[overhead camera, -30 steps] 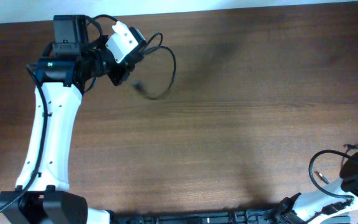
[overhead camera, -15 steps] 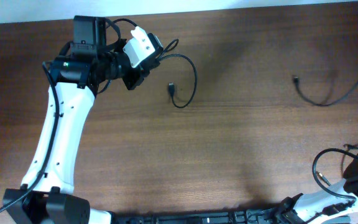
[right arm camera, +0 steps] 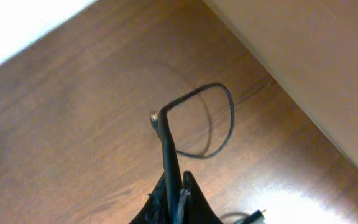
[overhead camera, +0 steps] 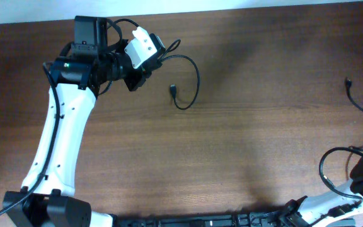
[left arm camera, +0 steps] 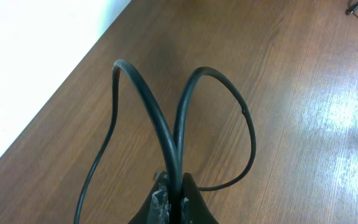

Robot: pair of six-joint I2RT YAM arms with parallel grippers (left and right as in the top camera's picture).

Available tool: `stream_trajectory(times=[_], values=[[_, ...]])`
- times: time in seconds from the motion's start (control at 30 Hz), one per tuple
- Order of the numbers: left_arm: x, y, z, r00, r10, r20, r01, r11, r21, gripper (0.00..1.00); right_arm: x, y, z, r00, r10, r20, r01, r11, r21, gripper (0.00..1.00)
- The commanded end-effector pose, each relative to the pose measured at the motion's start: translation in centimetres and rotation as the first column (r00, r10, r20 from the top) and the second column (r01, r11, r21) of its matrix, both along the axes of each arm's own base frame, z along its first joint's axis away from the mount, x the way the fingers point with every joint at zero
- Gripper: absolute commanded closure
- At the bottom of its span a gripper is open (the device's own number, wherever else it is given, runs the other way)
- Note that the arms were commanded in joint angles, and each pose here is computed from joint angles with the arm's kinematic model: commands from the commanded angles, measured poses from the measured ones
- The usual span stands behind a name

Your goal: Untangle cables

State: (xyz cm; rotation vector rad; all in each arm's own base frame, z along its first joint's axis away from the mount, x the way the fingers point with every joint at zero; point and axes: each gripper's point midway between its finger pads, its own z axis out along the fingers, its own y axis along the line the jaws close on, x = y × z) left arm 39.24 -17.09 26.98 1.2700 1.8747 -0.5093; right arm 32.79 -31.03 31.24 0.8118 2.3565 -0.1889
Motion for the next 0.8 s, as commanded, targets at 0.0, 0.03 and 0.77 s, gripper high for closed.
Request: stream_trajectory(times=[0.0, 0.03, 0.77], values=[[-0.5, -0.2, 0.8, 1.000, -0.006, 0.004, 0.006, 1.000, -0.025, 1.00, -0.7, -1.1, -2.4, 0.996, -0.040, -0.085, 0.042, 0.999, 0.023, 0.96], [-0.5, -0.2, 0.8, 1.000, -0.006, 0.004, 0.006, 1.000, -0.025, 1.00, -0.8, -1.3, -3.2, 0.993, -0.041, -0.107, 0.045, 0.998, 0.037, 0.96], [-1.3, -1.6, 1.2, 0.998, -0.058, 0.000, 0.058, 0.997, -0.059, 1.00, 6.4, 10.5, -6.6, 0.783, 0.547, 0.295, -0.622, 0.691, 0.368, 0.38]])
